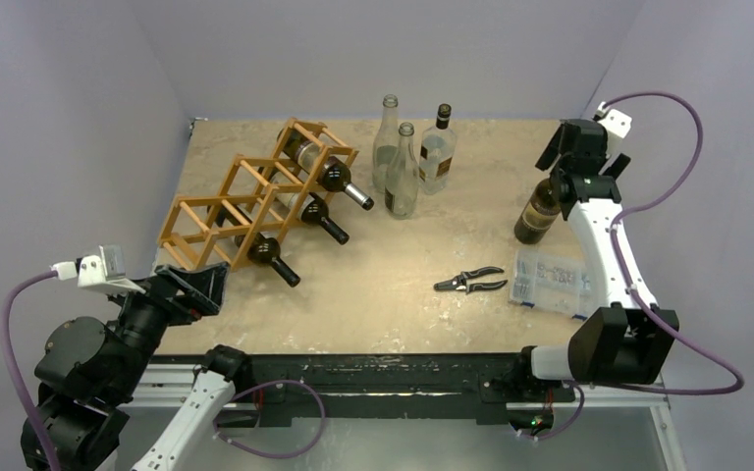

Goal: Put the wine bottle on the wine rack

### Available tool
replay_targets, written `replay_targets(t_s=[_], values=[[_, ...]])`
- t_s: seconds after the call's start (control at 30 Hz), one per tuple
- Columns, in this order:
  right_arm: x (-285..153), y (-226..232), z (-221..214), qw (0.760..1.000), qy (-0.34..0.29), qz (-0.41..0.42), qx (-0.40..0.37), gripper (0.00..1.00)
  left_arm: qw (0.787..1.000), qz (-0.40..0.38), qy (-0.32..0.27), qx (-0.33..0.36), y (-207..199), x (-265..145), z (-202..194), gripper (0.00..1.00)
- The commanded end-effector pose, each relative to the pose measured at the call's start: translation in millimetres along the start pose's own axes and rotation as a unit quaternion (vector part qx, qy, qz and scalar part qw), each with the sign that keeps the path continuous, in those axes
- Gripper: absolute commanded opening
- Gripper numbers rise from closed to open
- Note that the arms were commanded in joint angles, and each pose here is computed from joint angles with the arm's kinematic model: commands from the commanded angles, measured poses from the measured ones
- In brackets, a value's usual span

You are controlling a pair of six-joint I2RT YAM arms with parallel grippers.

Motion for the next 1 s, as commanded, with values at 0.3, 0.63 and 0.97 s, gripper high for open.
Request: replay_targets(t_s=[0.3,0.63,0.97], values=[[14,10,-22,0.999,0.019,0.034,-0.01,0.75,1.0,-0.009,-0.008,-0.014,-6,-1,7,0.98],[8,14,-21,0.998,0.018,0.061,-0.016,0.4,1.0,-0.011,0.0,-0.019,-8,2,4,0.98],[-25,15,5,0.994,-0.003,0.108,-0.002,0.0,0.999,-0.019,0.01,-0.03,-12,9,1,0.97]])
Point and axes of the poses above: each gripper's point midway between its finger pads, its own x axis out along the fingers, its own y axis along the line the jaws close on, z = x × y, the point moved 3 cm from there along -x, back along the fingers
